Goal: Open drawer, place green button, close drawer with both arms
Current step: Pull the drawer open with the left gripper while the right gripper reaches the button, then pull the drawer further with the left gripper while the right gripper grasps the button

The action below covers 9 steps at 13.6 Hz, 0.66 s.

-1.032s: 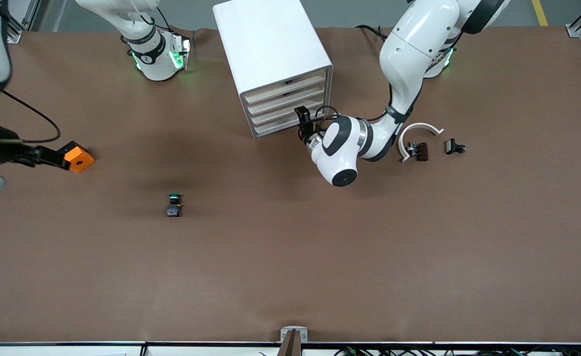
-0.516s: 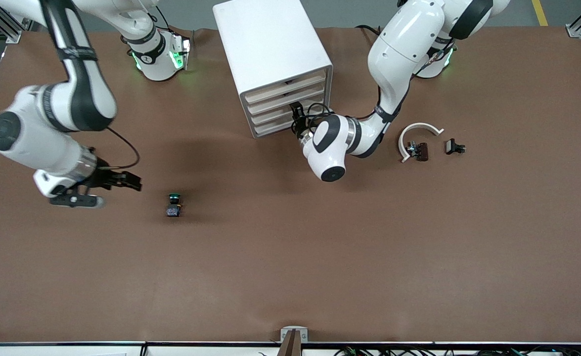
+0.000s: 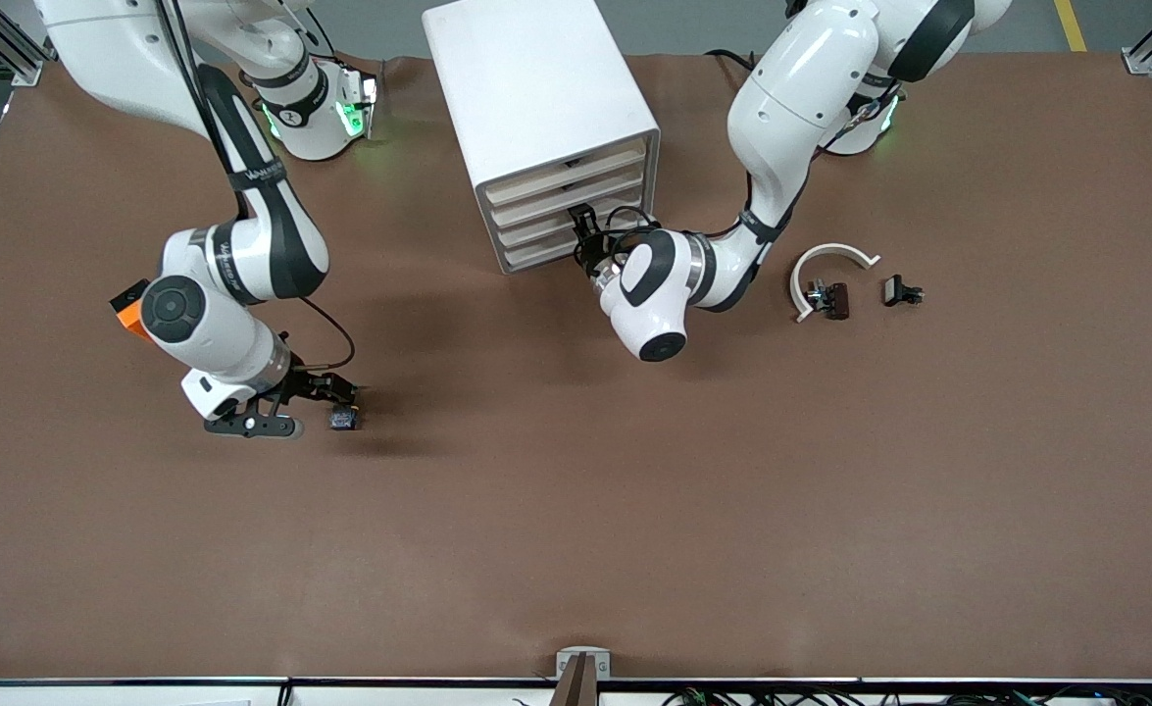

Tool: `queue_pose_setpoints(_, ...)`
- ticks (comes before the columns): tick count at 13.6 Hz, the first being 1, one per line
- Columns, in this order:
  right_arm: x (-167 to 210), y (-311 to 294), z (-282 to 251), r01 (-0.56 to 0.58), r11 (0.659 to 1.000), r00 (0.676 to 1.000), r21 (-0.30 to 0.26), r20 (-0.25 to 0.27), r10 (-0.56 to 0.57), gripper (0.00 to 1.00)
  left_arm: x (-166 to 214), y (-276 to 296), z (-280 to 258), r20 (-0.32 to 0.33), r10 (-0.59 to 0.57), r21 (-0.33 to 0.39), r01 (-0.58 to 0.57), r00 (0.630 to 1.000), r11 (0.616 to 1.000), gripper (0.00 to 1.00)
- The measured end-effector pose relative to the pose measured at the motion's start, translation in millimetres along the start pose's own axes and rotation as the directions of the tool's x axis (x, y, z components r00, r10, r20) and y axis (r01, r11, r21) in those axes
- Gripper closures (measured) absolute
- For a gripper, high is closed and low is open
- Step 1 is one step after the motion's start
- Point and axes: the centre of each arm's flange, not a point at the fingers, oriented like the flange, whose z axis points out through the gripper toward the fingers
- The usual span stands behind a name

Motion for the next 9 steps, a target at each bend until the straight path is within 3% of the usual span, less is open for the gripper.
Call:
queue_pose_setpoints(2, 0.3, 0.0, 18.4, -0.013, 1.0, 1.0, -0.011, -0.002, 0.013, 0.0, -0.1, -1.9, 0.6, 0.001, 0.0, 0.016, 0.0, 1.0, 1.0, 0.88)
queue_pose_setpoints(9, -10.4, -34.3, 64.2, -0.036, 0.998, 0.999, -0.052, -0.028, 0.035, 0.0, 0.2, -0.8, -11.0, 0.013, 0.005, 0.016, -0.006, 1.0, 1.0, 0.9)
